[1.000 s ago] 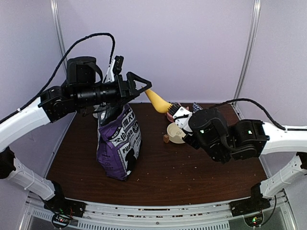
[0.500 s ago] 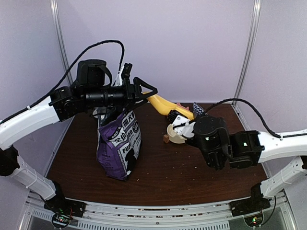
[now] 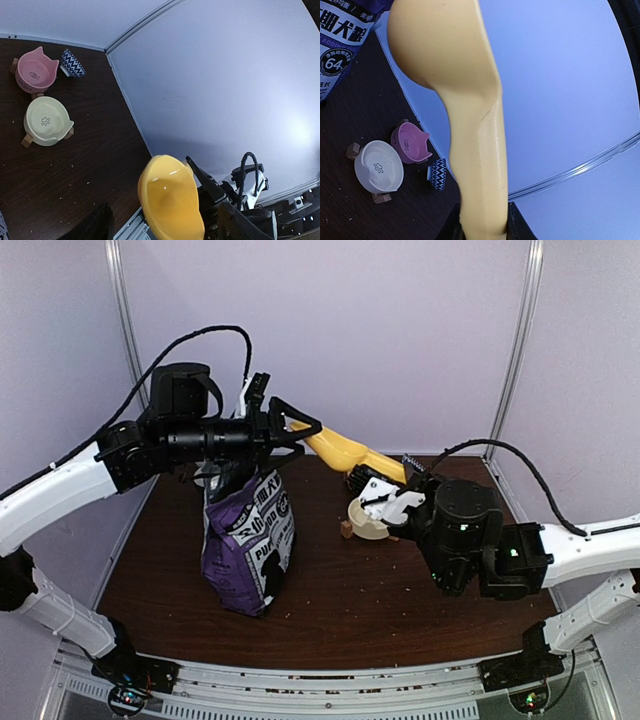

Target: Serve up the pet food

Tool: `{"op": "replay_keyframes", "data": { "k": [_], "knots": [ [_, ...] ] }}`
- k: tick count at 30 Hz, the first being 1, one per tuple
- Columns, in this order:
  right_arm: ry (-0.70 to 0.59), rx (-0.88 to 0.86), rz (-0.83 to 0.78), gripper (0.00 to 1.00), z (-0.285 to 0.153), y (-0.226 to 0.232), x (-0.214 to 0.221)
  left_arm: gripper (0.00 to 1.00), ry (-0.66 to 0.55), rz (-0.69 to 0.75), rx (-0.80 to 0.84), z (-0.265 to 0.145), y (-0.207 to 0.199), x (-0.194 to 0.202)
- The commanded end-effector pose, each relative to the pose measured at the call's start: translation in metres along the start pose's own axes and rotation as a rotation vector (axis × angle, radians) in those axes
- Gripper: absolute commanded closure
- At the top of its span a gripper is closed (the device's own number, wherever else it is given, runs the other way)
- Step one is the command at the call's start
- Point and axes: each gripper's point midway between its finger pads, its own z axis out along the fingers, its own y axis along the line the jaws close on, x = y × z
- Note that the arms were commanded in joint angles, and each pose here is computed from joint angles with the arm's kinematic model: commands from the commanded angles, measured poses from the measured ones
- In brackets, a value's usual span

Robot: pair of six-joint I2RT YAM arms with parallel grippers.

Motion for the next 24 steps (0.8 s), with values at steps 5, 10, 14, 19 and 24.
{"op": "replay_keyframes", "data": {
  "k": [5,10,14,19,24],
  "knots": [
    [-0.044,0.015,0.002,1.0,-0.002,-0.002,-0.005,0.19,-0.044,0.001,0.025,-0.025,0.0,-0.017],
    [-0.068,0.01,-0.014,1.0,-0.003,0.002,-0.008,0.29,0.0,0.016,0.015,-0.028,0.006,-0.017],
    [-0.078,0.008,-0.019,1.0,-0.003,0.002,-0.009,0.46,0.053,0.032,0.0,-0.025,0.006,-0.013],
    [-0.081,0.014,-0.032,1.0,-0.004,0.001,-0.008,0.5,0.102,0.027,-0.032,-0.025,0.016,-0.002],
    [-0.085,0.015,-0.04,1.0,-0.004,0.002,-0.007,0.68,0.123,0.022,-0.027,-0.025,0.017,0.003]
  ]
}}
